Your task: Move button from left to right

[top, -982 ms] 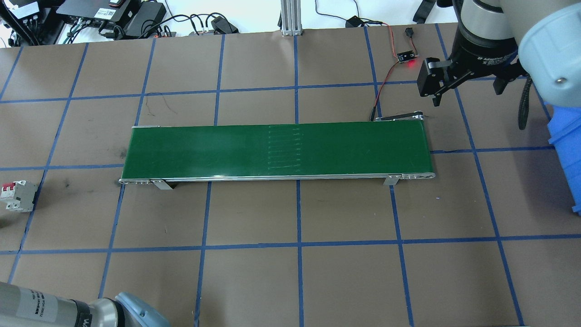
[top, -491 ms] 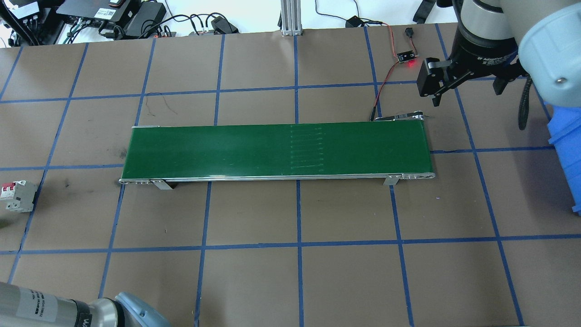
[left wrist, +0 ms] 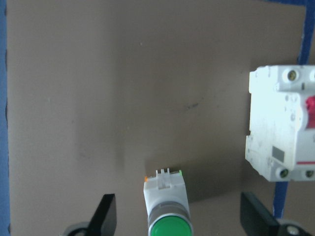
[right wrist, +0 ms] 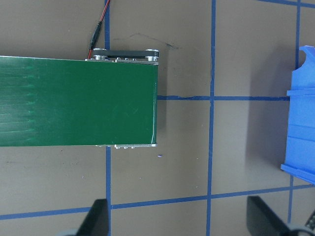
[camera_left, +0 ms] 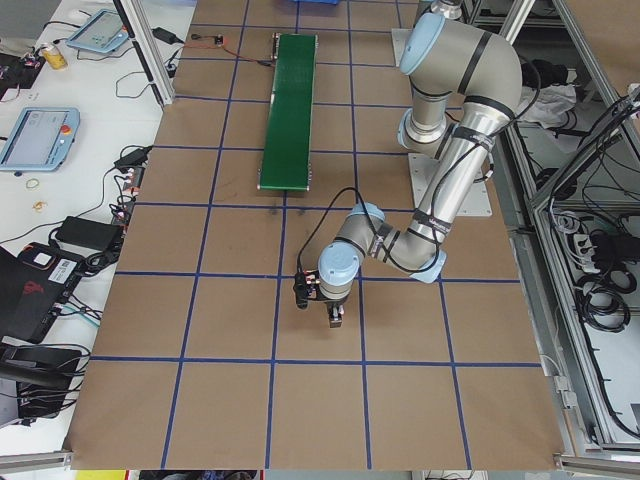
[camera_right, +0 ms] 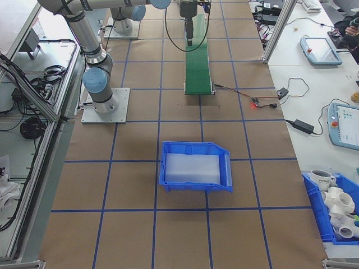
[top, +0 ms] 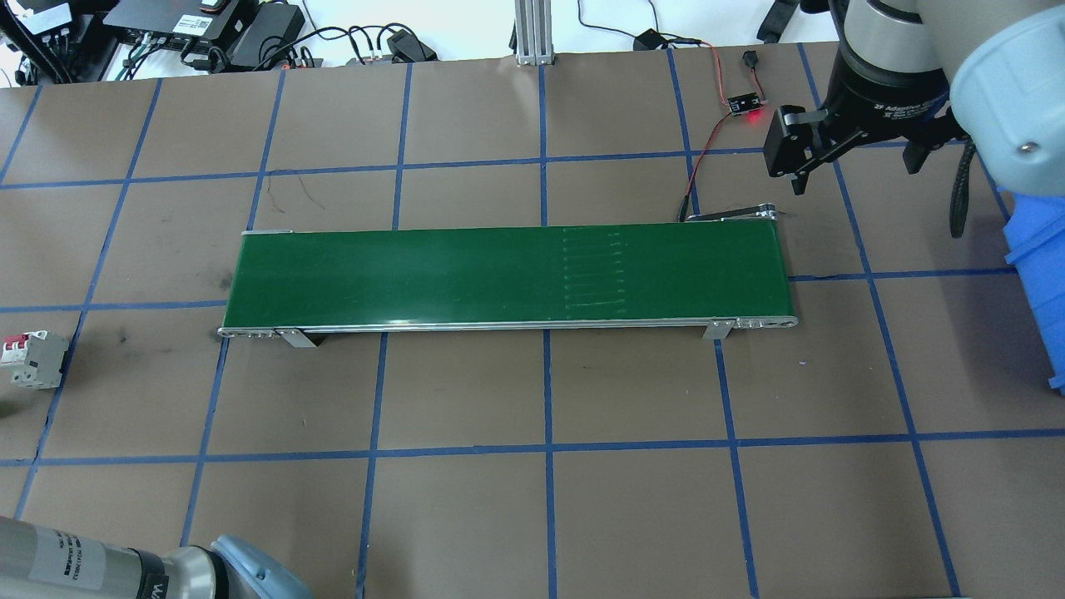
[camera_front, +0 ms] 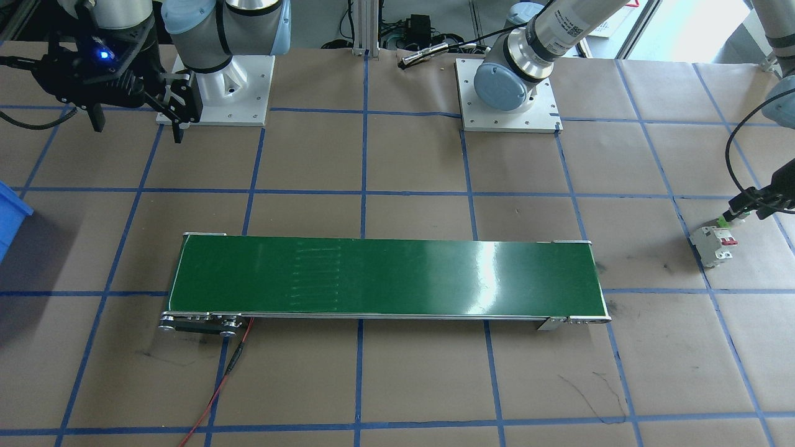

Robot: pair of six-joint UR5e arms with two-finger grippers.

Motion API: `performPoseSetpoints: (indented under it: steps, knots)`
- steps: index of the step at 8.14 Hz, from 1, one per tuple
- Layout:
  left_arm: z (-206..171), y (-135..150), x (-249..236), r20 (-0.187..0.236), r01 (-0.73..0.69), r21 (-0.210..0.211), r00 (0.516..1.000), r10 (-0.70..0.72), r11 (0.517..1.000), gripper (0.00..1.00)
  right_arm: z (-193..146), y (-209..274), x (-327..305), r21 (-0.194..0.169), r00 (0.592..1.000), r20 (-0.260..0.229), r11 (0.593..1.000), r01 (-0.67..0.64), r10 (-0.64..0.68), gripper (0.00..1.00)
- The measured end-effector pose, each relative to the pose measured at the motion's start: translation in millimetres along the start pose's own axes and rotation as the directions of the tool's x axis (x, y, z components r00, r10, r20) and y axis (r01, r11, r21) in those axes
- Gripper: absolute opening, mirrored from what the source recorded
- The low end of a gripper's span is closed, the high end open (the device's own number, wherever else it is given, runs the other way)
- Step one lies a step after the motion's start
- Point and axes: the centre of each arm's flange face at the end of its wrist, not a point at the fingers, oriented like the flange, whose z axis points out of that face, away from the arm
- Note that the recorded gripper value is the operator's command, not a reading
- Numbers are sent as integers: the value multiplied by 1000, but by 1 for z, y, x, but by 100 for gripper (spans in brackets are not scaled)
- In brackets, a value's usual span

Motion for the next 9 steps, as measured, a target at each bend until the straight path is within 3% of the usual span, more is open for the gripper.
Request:
performPoseSetpoints:
  steps: [3,5,6,7,9]
  knots:
    - [1,1,0,-2,-6,-8,1000,6,1000,90,2,-2,-1,-3,1000,4,1000,-2,2,100]
    - [1,2,0,1,-7,-21,1000,7,1000,66,4,-3,-2,-6,1000,4,1000,-5,5,100]
    - [1,3,0,3,-9,-25,1000,9,1000,60,5,-4,-2,-6,1000,4,1000,-8,8,100]
    - [1,4,-1,9,-14,-34,1000,14,999,45,6,-5,-2,-5,1000,4,1000,-11,11,100]
    - [1,5,-2,13,-18,-45,1000,18,999,39,8,-9,-3,4,1000,4,1000,-17,17,100]
